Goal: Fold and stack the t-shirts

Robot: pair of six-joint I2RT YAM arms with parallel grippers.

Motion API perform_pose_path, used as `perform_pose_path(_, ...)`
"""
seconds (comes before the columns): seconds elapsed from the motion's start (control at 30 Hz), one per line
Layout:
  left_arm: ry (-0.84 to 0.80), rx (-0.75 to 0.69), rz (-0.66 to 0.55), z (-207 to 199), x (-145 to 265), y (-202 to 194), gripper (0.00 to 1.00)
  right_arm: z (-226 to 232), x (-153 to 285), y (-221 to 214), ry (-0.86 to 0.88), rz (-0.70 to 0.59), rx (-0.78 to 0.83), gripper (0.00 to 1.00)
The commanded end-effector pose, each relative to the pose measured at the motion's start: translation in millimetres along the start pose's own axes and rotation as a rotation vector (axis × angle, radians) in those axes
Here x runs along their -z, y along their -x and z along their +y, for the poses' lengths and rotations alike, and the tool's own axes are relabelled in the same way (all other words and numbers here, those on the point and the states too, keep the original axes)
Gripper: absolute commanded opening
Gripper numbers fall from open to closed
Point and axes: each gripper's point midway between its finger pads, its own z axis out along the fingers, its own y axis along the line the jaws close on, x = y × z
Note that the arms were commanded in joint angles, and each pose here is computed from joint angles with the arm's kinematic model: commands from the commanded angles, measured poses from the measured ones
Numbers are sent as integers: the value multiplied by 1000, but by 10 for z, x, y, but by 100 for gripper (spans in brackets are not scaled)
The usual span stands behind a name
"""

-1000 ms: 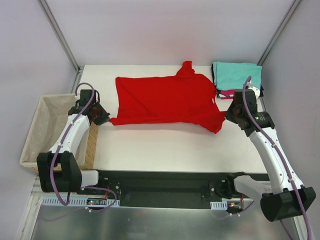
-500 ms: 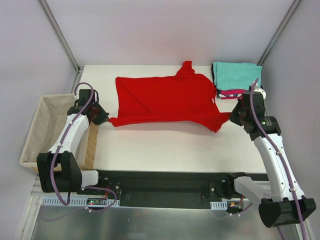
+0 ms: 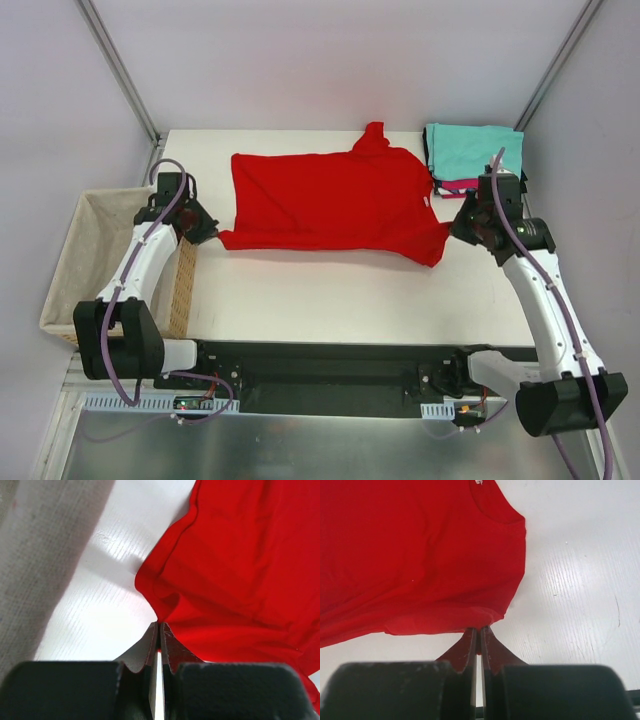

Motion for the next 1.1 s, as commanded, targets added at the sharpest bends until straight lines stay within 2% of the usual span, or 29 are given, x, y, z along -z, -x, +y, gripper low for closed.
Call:
perform_pose_path(0.0, -15, -13, -8, -95, 14, 143, 0, 227, 30, 315, 79, -63, 29, 1)
perform_pose_path(0.67, 22, -18, 37, -350, -446, 532, 0, 737, -810, 620, 144, 56, 95, 1)
perform_pose_path(1.07, 62, -25, 103, -289, -728, 477, 0, 1072, -1494, 670, 151, 141, 110, 1)
